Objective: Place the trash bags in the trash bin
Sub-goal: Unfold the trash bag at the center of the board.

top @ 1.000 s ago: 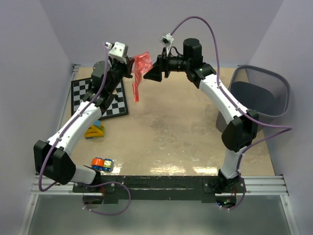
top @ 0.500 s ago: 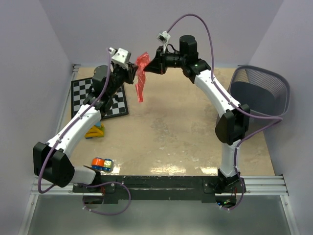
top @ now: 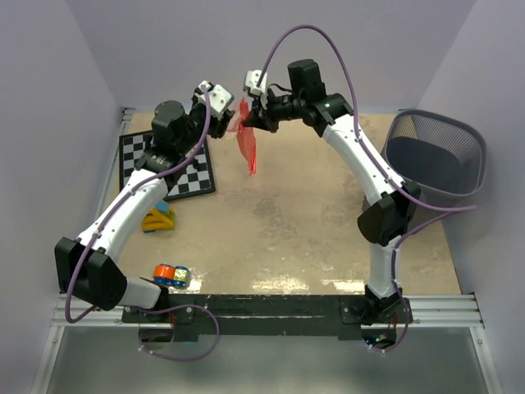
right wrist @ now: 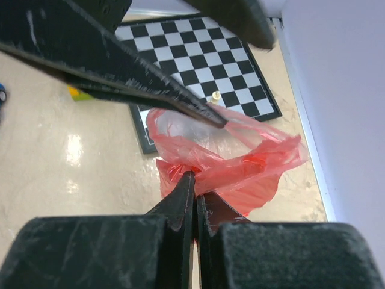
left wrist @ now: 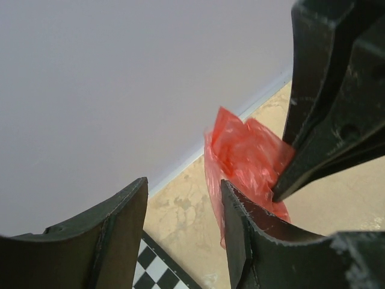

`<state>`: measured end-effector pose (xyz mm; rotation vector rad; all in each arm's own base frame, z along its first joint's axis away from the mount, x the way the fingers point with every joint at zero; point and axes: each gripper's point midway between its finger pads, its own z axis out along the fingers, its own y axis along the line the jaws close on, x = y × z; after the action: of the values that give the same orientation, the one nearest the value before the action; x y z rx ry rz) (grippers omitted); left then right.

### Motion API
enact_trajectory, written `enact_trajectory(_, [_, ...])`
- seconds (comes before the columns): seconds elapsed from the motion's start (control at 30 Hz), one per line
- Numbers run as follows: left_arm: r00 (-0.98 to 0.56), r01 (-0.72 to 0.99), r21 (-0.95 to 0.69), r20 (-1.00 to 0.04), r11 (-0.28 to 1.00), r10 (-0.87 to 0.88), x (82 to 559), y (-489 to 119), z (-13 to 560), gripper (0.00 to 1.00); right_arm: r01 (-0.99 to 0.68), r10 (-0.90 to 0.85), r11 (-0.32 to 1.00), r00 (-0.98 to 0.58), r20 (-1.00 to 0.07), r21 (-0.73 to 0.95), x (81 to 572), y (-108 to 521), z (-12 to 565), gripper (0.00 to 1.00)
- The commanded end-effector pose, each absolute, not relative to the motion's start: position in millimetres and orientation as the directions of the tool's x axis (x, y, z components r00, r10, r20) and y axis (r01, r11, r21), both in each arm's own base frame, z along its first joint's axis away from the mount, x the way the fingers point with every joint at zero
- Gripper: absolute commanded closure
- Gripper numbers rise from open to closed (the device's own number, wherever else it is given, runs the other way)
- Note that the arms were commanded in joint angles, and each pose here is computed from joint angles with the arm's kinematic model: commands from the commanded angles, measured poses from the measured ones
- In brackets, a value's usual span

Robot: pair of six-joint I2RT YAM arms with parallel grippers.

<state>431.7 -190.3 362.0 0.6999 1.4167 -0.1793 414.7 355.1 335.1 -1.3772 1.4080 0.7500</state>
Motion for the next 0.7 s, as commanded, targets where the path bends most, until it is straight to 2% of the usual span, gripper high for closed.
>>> enact_trajectory(0.0, [0.289, 0.514, 0.431, -0.901, 0.741, 0.324, 435, -195, 394, 0.44, -0.93, -0.384, 0.141, 0.265, -0.884, -0.34, 406, 345, 360, 1.0])
enact_trajectory(0.2, [0.25, 0.585, 0.437, -0.898, 0.683, 0.361, 443, -207, 372, 0.44, -0.933, -0.371, 0.136, 0.265, -0.89, -0.334, 400, 347, 365, 1.0])
enact_trajectory(0.37, [0.179, 0.651, 0.398, -0.908, 0.646, 0.379, 449, -215, 350, 0.49, -0.933, -0.374, 0.133, 0.266, -0.888, -0.335, 396, 346, 364, 1.0])
enact_trajectory(0.43, [0.168, 0.681, 0.386, -0.909, 0.622, 0.381, 448, -220, 344, 0.59, -0.933, -0.374, 0.134, 0.264, -0.889, -0.334, 395, 345, 364, 1.0])
enact_trajectory(0.47, [0.16, 0.693, 0.378, -0.911, 0.614, 0.38, 449, -222, 341, 0.67, -0.934, -0.375, 0.133, 0.263, -0.889, -0.333, 394, 345, 364, 1.0])
enact_trajectory(0.5, [0.154, 0.704, 0.368, -0.914, 0.607, 0.375, 448, -222, 340, 0.81, -0.935, -0.376, 0.134, 0.258, -0.89, -0.328, 394, 345, 363, 1.0])
enact_trajectory(0.57, [0.141, 0.704, 0.342, -0.926, 0.622, 0.35, 451, -222, 342, 0.98, -0.938, -0.38, 0.139, 0.247, -0.891, -0.319, 393, 344, 360, 1.0])
enact_trajectory(0.67, [0.12, 0.598, 0.262, -0.964, 0.758, 0.238, 464, -200, 363, 1.0, -0.942, -0.403, 0.193, 0.179, -0.898, -0.275, 397, 337, 353, 1.0])
